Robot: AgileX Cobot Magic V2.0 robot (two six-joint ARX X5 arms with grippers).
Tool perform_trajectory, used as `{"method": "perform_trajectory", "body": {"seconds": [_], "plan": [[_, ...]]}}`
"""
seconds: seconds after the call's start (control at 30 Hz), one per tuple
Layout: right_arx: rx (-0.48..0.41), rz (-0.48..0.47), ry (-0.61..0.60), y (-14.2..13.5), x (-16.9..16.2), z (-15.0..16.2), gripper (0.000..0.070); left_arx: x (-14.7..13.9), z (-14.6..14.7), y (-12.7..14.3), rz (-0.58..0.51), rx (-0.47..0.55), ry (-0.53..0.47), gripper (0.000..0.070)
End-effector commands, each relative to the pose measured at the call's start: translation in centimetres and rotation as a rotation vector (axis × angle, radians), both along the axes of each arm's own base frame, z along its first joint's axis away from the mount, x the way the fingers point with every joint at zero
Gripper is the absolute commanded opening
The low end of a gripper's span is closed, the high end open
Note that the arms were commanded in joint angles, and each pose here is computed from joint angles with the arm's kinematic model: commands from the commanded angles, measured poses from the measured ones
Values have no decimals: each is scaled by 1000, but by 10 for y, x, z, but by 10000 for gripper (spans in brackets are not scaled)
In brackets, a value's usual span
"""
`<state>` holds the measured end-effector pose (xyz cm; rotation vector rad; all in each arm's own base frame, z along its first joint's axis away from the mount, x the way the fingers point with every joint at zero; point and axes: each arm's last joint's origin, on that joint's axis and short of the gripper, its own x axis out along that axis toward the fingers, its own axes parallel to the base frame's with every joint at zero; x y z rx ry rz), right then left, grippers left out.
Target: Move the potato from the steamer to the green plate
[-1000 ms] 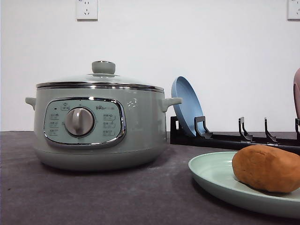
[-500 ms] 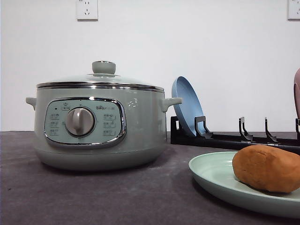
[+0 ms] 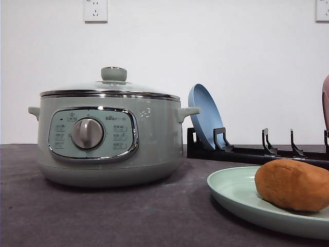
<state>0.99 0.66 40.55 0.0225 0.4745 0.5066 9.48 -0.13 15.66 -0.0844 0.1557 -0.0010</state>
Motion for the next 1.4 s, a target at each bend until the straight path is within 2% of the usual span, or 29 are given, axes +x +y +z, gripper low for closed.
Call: {"method": "perform_trajectory", "body": {"seconds": [0.0,0.1,0.23,0.37,0.43,0.63,0.73,0.87,1.0,1.37], "plan": [[13,2,-12,0,0,3,19,1,-7,0,-10,16,25,0],[7,-43,-13,0,1,2,19,1,-7,0,-10,16,25,0],[12,-203,-11,2,13,-7,19,1,-7,0,-10,16,25,0],[33,-376,-77,1,38,-36,19,1,-7,0,-10,16,25,0],[53,-425,-142,-1,51,-57,17,1,-7,0,-10,16,25,0],[0,-446,-343,-8,76,-136,16,1,-7,0,-10,16,25,0],[-12,-453,-372,-9,79,-170,15,1,-7,0,-10,16,25,0],[-36,-502,-348,-10,81,-204,15,1,-7,0,-10,16,25,0],[-52,-525,-326,-10,82,-224,15,1,-7,0,-10,16,25,0],[-63,-493,-291,-7,85,-254,15,1,-7,0,-10,16,25,0]]}}
